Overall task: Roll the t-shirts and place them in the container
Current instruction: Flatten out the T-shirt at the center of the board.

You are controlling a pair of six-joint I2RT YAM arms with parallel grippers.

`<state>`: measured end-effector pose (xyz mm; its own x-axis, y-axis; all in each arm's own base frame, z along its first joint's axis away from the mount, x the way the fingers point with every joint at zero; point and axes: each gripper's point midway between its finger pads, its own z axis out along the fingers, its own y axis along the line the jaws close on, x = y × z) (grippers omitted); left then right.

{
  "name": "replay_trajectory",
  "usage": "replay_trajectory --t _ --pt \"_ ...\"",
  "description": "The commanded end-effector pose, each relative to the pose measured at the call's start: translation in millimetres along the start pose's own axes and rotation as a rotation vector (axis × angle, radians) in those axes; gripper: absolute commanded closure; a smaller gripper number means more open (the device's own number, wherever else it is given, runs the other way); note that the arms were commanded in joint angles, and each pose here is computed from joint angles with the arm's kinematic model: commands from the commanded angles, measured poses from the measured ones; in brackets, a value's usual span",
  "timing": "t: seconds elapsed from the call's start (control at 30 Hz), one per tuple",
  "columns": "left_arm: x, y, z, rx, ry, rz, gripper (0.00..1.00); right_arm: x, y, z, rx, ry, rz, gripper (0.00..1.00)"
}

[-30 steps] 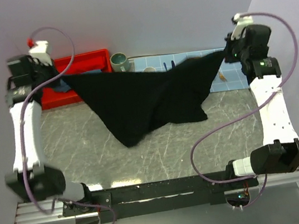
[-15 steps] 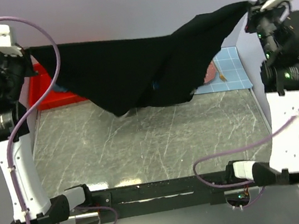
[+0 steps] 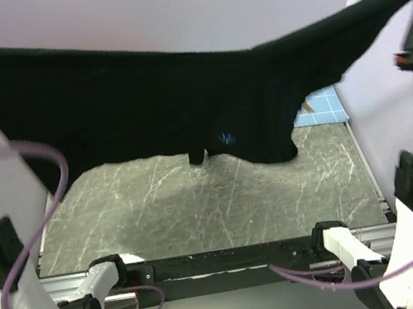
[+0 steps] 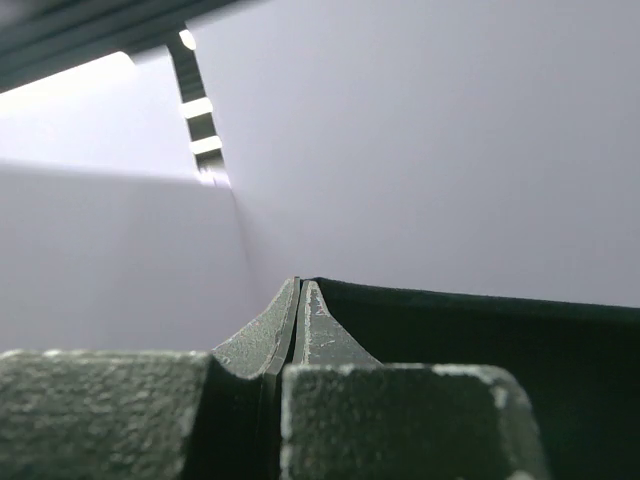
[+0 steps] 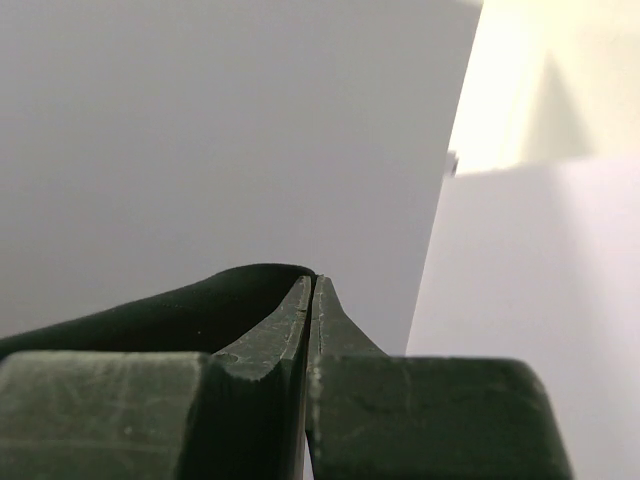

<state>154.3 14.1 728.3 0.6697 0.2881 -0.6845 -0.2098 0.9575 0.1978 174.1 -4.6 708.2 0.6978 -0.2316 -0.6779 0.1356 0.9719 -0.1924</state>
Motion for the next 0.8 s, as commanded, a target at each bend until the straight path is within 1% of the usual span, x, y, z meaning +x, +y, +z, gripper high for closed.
replay_trajectory --t 0.0,0.2,0.23,0.3,0.37,0.47,0.53,0.57,0.6,0.63,0.67,0.7,0.73,0.77 --pt "-61.7 21.5 -17.2 -0.089 -0.168 0.049 0.99 -98.9 -16.4 -20.8 0.061 -0.262 -0.037 1.00" --pt "-95.3 26.5 -39.6 -0.109 -0.251 0.061 0.99 -161.5 -29.2 -48.8 0.121 -0.410 -0.068 1.00" --pt "-102.1 27.6 -41.2 -0.112 -0.269 0.059 0.99 -165.2 -32.6 -48.9 0.139 -0.420 -0.069 1.00" --pt "-104.8 27.5 -39.9 -0.109 -0.275 0.062 0.99 -179.8 -36.0 -52.7 0.154 -0.459 -0.076 1.00" --pt "-98.0 25.7 -37.4 -0.100 -0.259 0.078 0.99 -180.1 -38.6 -47.8 0.166 -0.466 -0.074 1.00" --pt "-67.5 22.9 -26.2 -0.094 -0.193 0.101 0.99 -165.9 -40.0 -32.8 0.170 -0.435 -0.064 1.00" --pt "-29.3 16.4 -12.9 -0.066 -0.106 0.134 0.99 -143.7 -38.0 -16.8 0.159 -0.386 -0.053 1.00" --pt "-7.9 12.1 -9.2 -0.046 -0.051 0.144 0.99 -122.9 -35.7 -7.6 0.151 -0.339 -0.042 1.00" --pt "29.1 0.6 -3.6 0.004 0.026 0.147 0.99 -107.5 -30.1 -0.6 0.123 -0.311 -0.041 1.00" --pt "51.6 -6.2 -2.6 0.037 0.079 0.157 0.99 -91.8 -26.8 5.0 0.110 -0.282 -0.032 1.00" --pt "73.8 -15.6 -2.8 0.081 0.126 0.156 0.99 -53.9 -19.3 15.9 0.084 -0.207 -0.005 1.00" --pt "120.0 -29.1 -7.5 0.136 0.232 0.143 0.99 -31.4 -10.1 20.8 0.041 -0.160 0.000 1.00" --pt "140.1 -44.5 -12.1 0.209 0.269 0.122 0.99 -9.0 -2.7 23.9 0.012 -0.113 0.011 1.00" --pt "161.9 -54.4 -17.1 0.250 0.316 0.103 0.99 36.4 7.7 26.4 -0.024 -0.019 0.023 1.00"
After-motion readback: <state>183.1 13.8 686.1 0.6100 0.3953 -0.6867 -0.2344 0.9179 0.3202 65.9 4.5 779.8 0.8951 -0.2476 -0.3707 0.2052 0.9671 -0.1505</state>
